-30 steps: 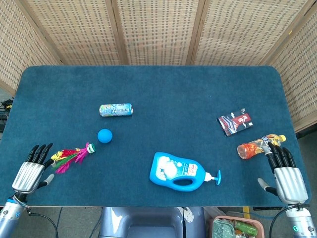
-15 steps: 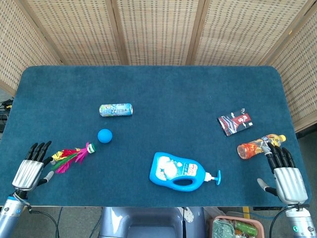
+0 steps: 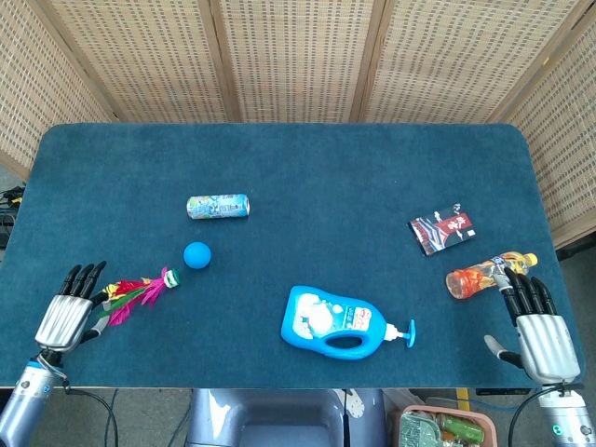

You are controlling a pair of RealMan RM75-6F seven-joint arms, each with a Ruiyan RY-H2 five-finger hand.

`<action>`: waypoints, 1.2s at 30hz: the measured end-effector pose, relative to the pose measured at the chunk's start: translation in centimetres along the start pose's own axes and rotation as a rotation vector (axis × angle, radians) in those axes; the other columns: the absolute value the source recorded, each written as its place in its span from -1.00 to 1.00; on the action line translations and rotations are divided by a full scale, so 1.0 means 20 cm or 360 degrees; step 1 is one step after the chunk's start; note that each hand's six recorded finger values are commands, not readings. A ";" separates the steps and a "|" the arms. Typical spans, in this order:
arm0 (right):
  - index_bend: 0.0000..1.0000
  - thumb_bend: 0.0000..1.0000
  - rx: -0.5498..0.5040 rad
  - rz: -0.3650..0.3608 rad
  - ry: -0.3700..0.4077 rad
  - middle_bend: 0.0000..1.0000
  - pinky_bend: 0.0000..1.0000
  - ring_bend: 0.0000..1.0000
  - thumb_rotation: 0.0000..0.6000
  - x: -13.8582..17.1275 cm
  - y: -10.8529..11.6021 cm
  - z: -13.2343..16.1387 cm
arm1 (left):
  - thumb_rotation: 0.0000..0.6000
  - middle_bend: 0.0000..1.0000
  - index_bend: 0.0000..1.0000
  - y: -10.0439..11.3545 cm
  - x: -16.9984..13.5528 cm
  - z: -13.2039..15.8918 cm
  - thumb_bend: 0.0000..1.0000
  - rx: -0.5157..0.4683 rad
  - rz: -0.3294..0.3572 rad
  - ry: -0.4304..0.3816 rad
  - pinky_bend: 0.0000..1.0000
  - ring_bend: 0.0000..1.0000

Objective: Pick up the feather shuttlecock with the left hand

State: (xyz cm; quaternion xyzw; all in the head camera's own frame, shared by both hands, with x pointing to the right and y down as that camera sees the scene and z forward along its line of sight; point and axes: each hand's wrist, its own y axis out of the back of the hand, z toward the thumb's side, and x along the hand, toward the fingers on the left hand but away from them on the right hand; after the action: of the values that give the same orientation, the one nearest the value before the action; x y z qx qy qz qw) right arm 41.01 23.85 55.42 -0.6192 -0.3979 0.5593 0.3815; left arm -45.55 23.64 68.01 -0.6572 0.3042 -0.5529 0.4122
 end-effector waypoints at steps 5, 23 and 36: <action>-1.00 -0.63 0.0000 0.0003 0.0000 -1.00 -0.97 -1.00 1.00 0.00 0.00 0.00 | 1.00 -1.00 0.22 0.00 0.01 0.01 -0.17 -0.0010 0.0015 0.0001 -1.00 -1.00; -1.00 -0.63 -0.0015 0.0007 -0.0005 -1.00 -0.97 -1.00 1.00 0.00 0.00 -0.01 | 1.00 -1.00 0.31 0.22 0.05 -0.04 -0.14 0.0030 0.0196 -0.0005 -1.00 -1.00; -1.00 -0.63 -0.0014 0.0022 0.0013 -1.00 -0.97 -1.00 1.00 0.00 -0.01 0.00 | 1.00 -1.00 0.31 0.47 0.19 0.01 -0.14 0.0091 0.0305 -0.0024 -1.00 -1.00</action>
State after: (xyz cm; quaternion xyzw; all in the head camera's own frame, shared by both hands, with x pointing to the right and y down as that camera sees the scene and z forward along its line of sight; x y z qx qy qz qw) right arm 41.00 23.90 55.70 -0.6259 -0.3945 0.5576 0.3763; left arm -44.01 16.01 61.45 -0.6171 0.3467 -0.5145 0.4840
